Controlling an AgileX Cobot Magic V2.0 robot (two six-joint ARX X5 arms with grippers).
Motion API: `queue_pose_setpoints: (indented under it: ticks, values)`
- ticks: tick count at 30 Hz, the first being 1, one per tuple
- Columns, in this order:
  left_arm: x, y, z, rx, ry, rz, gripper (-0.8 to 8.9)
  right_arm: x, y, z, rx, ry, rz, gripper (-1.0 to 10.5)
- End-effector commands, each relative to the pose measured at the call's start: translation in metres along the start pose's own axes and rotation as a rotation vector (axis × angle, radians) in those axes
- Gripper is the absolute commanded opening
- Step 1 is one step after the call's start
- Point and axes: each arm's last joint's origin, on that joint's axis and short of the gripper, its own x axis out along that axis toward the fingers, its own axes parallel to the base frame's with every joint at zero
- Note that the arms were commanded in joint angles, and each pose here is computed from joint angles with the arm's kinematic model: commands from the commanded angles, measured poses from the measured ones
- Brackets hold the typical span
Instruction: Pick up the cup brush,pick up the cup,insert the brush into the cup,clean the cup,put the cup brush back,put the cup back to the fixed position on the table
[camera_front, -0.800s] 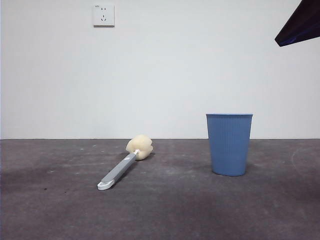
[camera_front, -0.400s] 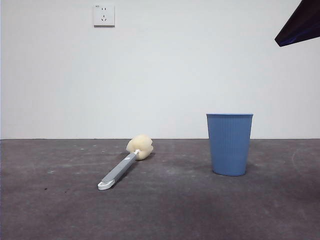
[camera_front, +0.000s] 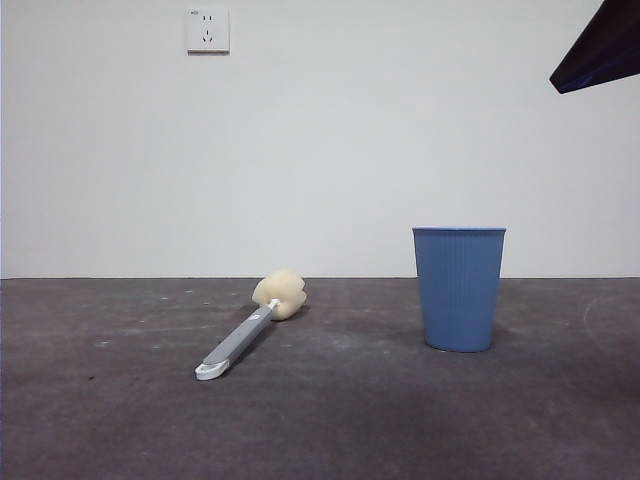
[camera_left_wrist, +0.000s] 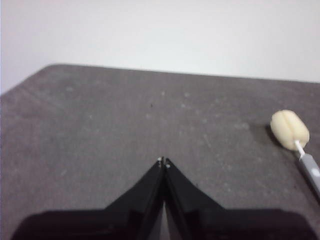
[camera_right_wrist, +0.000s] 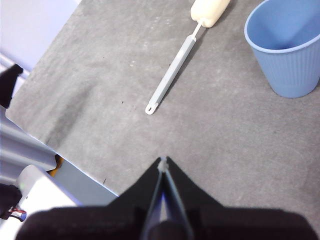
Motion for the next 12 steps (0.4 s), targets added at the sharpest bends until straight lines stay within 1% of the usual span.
queue_pose_setpoints:
  ticks: [1, 3, 5, 12]
  values:
    - [0.002, 0.001, -0.008, -0.006, 0.02, 0.004, -0.04, 0.0, 0.001, 0.001, -0.001, -0.006, 0.004, 0.0]
    - [0.003, 0.002, -0.013, -0.006, 0.048, 0.006, -0.04, -0.001, 0.001, 0.001, -0.001, -0.006, 0.004, 0.0]
    - [0.003, 0.002, -0.019, -0.005, 0.103, 0.01, -0.04, -0.001, 0.001, 0.001, -0.001, -0.006, 0.004, 0.0]
    - [0.003, 0.002, -0.019, -0.003, 0.104, 0.011, -0.03, -0.001, 0.001, 0.001, -0.001, -0.006, 0.004, 0.0]
